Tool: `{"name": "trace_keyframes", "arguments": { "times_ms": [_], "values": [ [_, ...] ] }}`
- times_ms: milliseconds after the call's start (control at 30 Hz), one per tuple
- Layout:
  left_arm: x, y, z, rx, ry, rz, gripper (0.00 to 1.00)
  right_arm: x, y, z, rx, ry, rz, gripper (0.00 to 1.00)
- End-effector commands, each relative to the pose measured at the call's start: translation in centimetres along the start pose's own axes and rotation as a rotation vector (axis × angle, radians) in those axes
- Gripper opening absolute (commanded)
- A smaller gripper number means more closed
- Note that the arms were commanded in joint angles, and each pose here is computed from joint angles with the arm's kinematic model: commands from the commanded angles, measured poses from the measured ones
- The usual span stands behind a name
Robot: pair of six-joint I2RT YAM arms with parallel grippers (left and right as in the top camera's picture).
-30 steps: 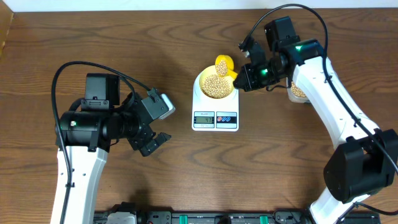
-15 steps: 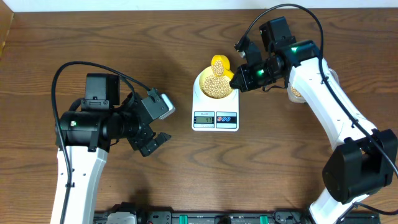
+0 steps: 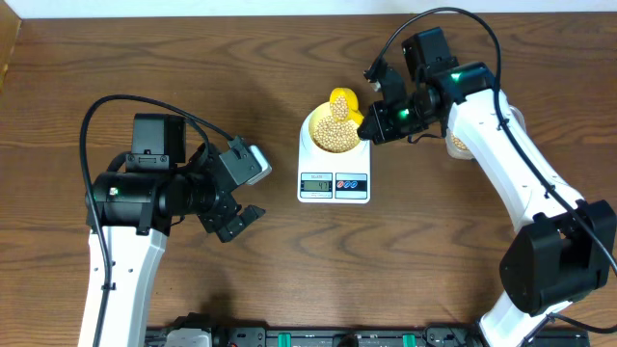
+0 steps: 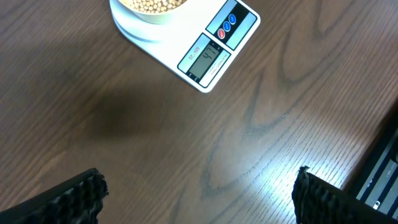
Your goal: Scoop item into bowl and weigh 50g on scale
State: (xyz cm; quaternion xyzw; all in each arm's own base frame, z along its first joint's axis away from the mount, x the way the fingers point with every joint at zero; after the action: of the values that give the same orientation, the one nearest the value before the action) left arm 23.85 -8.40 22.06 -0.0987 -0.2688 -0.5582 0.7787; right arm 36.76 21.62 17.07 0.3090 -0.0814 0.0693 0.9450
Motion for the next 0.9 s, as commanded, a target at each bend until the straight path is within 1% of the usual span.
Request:
{"name": "trace_keyframes", "arguments": {
  "times_ms": [0,100,200,233,300,400,500,633,733,833,867],
  "values": [
    [0.2,0.1,0.4,0.014,-0.004,-0.012,0.98,0.5,1.5,0.6,0.045,-0.024,0.029,0.01],
    [0.2,0.1,0.4,0.014,-0.004,-0.012,0.98,0.1,0.2,0.4,-0.039,-0.018,0.001,0.01],
    [0.2,0.1,0.4,0.014,-0.004,-0.012,0.98,0.3,1.5,0.5,0.045,-0.018,0.021,0.01],
    [0.2,0.1,0.4,0.014,-0.004,-0.012,0.98,0.4,1.4,0.5,0.040,-0.020,0.021,0.01],
    [0.2,0.1,0.4,0.014,-0.004,-0.012,0.98,0.1,0.3,0.5,-0.029,-0.017,0.006,0.01],
    [0.2,0.1,0.4,0.014,-0.004,-0.012,0.98,0.1,1.1,0.6,0.032,-0.009,0.005,0.01],
    [0.2,0.1,0.4,0.014,-0.004,-0.012,0.98,-0.3,-0.3,0.6,-0.046,0.000,-0.013,0.01],
    [0.2,0.1,0.4,0.014,-0.004,-0.012,0.98,-0.4,0.7,0.6,0.012,0.011,0.000,0.01],
    [0.2,0.1,0.4,0.014,-0.004,-0.012,0.98,-0.7,-0.2,0.6,-0.041,0.017,-0.010,0.01],
    [0.2,0.1,0.4,0.014,-0.004,-0.012,0.98,-0.5,1.3,0.7,0.053,0.017,0.009,0.01],
    [0.2,0.1,0.4,0.014,-0.004,-0.012,0.98,-0.5,0.8,0.7,0.025,0.016,0.005,0.01]
  ]
}}
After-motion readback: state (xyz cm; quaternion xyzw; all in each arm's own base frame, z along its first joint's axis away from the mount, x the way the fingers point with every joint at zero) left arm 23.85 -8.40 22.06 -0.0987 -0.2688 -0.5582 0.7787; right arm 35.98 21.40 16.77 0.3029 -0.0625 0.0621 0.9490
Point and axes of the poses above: each gripper's point midway between its finger pads, its own z axis back along the fingers, its own y axis along the line the jaws close on, x = y × z, the point moved 1 cm from there along z, back along the fingers, and after that the axes turned 13 degrees about -z, right-handed, at the moved point
